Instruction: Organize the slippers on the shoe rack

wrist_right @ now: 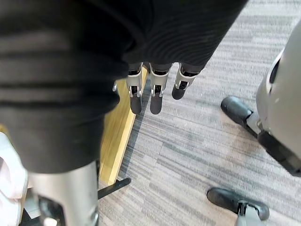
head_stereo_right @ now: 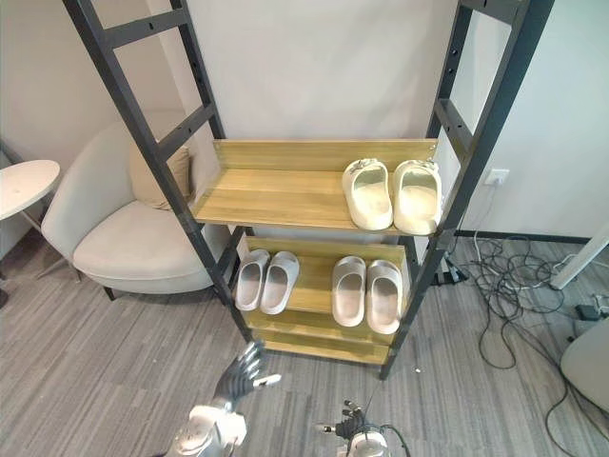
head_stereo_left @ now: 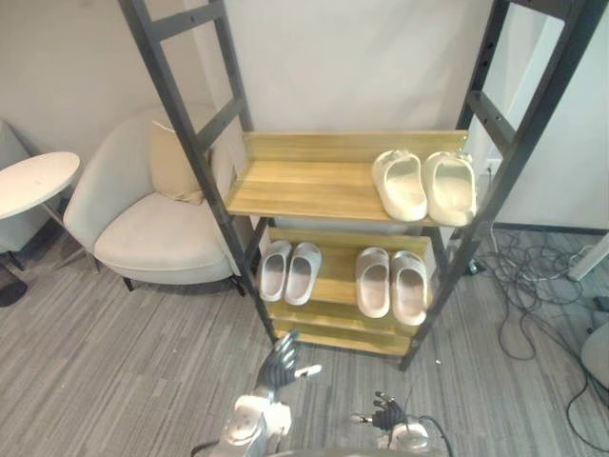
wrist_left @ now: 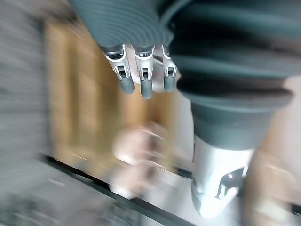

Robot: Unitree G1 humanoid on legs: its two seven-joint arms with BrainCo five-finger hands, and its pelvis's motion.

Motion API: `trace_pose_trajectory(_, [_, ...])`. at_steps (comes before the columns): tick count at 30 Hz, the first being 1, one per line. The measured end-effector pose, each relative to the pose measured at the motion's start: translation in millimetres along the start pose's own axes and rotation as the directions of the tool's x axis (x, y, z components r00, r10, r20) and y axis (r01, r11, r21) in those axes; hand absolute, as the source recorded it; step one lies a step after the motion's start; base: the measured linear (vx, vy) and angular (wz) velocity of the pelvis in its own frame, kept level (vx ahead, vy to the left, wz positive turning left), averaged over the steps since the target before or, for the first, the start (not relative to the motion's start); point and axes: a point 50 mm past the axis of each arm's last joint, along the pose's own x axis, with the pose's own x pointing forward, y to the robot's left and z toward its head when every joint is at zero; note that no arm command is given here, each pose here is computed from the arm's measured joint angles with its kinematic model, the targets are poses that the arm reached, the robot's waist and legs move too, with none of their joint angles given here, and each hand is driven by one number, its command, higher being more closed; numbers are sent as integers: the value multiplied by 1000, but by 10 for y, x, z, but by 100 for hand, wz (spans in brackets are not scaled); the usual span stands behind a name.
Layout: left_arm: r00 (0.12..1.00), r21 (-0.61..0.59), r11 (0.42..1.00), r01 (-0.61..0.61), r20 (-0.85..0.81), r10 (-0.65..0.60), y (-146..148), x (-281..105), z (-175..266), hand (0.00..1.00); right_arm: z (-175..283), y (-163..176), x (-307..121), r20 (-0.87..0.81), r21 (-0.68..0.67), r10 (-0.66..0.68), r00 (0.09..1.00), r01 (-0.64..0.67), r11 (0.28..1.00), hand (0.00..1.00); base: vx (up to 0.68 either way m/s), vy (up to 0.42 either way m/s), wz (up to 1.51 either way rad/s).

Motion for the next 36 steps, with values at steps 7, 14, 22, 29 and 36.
trace_pose_trajectory(7, [946, 134, 973, -190, -241, 218, 299, -72, -551, 0, -54, -54, -19, 5, 42, -35, 999, 35, 999, 0, 8, -13, 2])
trace_pose_trajectory(14, [915, 151, 954, -260, -277, 293, 383, -60, -602, 0, -46, -93, -16, 9, 69, -65, 998, 64, 996, 0, 25, 0, -12])
trace_pose_trajectory(22, [901, 134, 952, -276, -309, 305, 387, -4, -616, 0, -34, -93, -13, 15, 41, -62, 998, 61, 997, 0, 41, 13, -26])
trace_pose_trajectory(29, [897, 184, 936, -301, -279, 344, 547, 108, -463, 0, 127, -79, 27, 57, 22, -47, 997, 46, 999, 0, 14, 18, 20])
trace_pose_trajectory(36, [890, 116, 926, -358, -257, 376, 525, 152, -386, 0, 217, -152, 53, 81, -24, -57, 995, 59, 998, 0, 22, -115, 52])
